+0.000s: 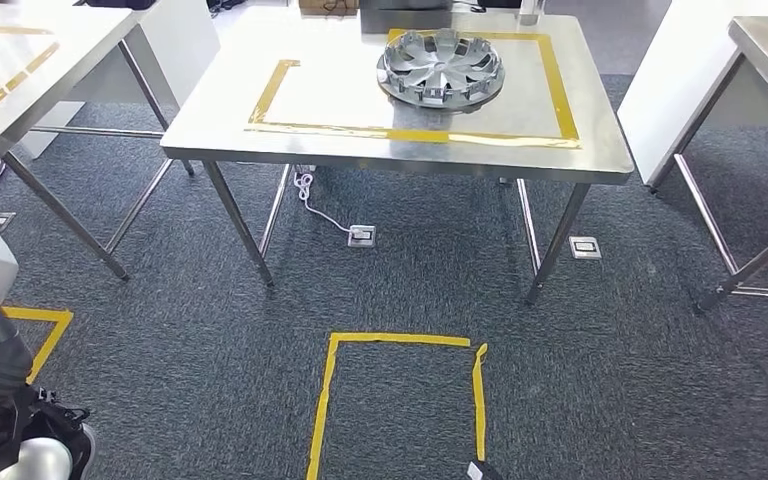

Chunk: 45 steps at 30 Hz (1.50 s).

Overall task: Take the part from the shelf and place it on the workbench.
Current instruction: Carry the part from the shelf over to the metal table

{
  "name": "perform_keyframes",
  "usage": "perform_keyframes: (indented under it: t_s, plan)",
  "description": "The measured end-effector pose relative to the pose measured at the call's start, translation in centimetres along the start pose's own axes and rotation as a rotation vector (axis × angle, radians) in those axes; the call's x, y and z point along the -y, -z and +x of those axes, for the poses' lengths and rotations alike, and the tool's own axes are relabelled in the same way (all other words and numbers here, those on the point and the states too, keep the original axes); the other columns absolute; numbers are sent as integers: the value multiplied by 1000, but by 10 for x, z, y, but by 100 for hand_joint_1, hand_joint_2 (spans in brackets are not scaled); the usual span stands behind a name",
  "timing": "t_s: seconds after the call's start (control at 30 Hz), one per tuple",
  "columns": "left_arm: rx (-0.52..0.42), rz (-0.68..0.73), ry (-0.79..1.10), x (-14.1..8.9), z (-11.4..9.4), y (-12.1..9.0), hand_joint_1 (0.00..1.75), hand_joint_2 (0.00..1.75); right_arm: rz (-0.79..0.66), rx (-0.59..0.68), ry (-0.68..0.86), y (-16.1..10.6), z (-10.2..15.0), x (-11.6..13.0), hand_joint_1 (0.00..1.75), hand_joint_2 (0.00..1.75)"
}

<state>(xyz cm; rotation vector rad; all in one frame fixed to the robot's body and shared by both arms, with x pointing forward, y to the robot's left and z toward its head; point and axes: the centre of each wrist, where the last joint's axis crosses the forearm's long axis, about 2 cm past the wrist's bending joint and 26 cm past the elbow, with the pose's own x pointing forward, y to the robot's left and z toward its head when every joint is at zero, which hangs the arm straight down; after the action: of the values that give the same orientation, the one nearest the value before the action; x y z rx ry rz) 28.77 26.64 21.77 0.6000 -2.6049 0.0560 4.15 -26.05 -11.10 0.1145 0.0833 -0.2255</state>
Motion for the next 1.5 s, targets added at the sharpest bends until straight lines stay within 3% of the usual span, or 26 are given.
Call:
perform_keyframes:
  t_s: [1.23, 1.5]
  plan:
    - [-2, -17, 12, -1, 4, 0, 175, 175, 7, -18, 28, 0, -1, -3, 0, 0]
    - [2, -13, 9, 1, 4, 1, 175, 175, 6, 47, 30, 0, -1, -3, 0, 0]
